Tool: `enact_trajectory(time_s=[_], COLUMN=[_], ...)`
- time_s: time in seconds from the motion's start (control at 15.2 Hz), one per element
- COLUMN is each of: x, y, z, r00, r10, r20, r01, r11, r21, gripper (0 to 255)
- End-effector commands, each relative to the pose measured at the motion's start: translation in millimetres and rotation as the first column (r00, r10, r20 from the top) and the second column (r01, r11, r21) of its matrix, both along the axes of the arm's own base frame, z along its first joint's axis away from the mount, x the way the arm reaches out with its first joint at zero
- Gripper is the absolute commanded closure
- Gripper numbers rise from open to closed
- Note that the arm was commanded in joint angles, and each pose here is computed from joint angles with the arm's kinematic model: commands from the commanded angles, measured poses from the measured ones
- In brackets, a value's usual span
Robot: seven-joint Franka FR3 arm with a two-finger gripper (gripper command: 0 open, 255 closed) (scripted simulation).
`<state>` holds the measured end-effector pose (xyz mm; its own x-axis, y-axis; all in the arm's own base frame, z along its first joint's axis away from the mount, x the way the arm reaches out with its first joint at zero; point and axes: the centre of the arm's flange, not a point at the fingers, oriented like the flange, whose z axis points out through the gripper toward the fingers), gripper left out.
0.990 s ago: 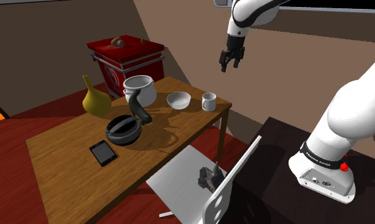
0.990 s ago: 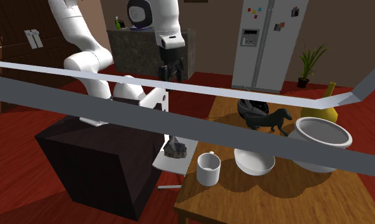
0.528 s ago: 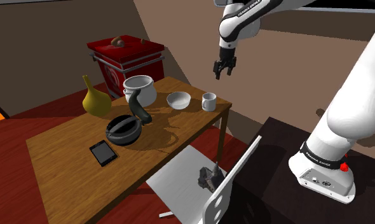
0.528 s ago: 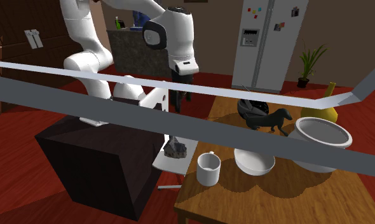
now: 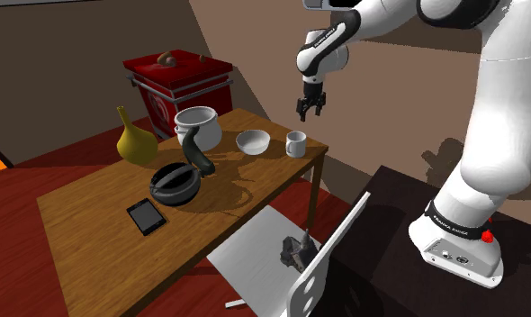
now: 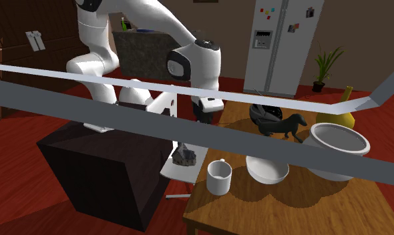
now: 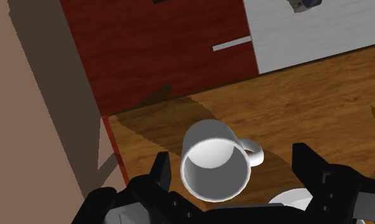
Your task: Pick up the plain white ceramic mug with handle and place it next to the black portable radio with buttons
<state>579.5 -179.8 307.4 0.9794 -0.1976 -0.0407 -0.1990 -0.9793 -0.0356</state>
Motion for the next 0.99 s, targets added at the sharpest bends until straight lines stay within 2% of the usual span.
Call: enact_trajectory(time_s=[0.0,0.66,0.92], x=[15,79,77], y=[-9,-61,-60], z=[-25,-129,-150], r00=[1.0,0.997,0.997], r10=[-0.003,-0.019,-0.019], r20=[-0.013,-0.075,-0.075], r01=[0.003,0.019,0.019], r11=[1.0,1.0,1.0], r21=[0.0,-0.001,-0.001], gripper=[0,0,0])
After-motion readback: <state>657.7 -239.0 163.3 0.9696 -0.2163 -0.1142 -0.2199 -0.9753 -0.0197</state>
